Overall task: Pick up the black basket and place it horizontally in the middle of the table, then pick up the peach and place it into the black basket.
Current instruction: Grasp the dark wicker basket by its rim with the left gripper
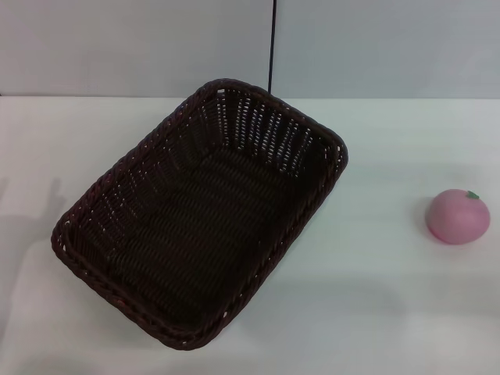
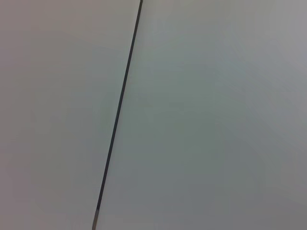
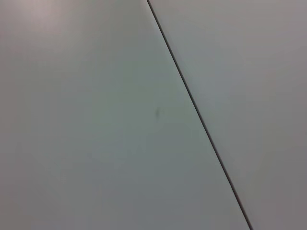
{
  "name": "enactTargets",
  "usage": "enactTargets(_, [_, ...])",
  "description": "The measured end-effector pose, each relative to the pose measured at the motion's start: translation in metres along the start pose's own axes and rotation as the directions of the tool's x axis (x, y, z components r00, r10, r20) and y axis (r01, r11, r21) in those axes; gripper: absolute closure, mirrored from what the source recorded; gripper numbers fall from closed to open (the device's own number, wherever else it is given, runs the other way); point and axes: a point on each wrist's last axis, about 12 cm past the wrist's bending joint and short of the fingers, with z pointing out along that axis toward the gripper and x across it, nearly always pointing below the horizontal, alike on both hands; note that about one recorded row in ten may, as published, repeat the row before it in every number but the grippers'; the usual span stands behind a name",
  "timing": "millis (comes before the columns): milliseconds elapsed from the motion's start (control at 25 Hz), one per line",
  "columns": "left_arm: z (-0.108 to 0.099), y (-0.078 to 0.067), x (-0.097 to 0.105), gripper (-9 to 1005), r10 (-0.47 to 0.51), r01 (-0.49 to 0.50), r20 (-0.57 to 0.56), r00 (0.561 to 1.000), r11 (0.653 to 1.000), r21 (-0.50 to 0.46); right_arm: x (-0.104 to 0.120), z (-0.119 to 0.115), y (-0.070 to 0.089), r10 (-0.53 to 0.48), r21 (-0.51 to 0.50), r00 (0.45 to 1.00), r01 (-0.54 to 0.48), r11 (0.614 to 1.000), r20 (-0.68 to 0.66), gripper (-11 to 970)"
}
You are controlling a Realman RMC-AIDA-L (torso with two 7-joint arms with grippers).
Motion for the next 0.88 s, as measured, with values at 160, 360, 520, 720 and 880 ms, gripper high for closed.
enactTargets(160, [0.002, 0.003, -0.003, 163, 0.009, -0.010, 0.014, 1.000, 1.000, 0.012, 0.001, -0.003, -0.001, -0.002, 0.001, 1.000, 0.002, 1.000, -0.013, 275])
enactTargets(360, [0.004, 0.008, -0.009, 163, 0.024, -0.026, 0.031, 0.999, 0.997, 0.070, -0.003, -0.010, -0.004, -0.008, 0.004, 1.000, 0.008, 1.000, -0.006, 275])
enactTargets(520, [0.011, 0.017, -0.015, 164, -0.016, 0.014, 0.009, 1.000, 0.987, 0.160, -0.006, -0.017, -0.005, -0.013, 0.005, 1.000, 0.013, 1.000, 0.005, 275])
enactTargets(720, [0.027, 0.033, -0.035, 165, -0.092, 0.115, -0.082, 0.992, 0.936, 0.334, -0.009, -0.027, -0.009, -0.015, 0.023, 1.000, 0.015, 1.000, -0.002, 275])
enactTargets(880, [0.050, 0.044, -0.064, 165, -0.114, 0.201, -0.214, 0.970, 0.872, 0.446, -0.008, -0.030, -0.011, -0.009, 0.042, 1.000, 0.010, 0.999, -0.011, 275])
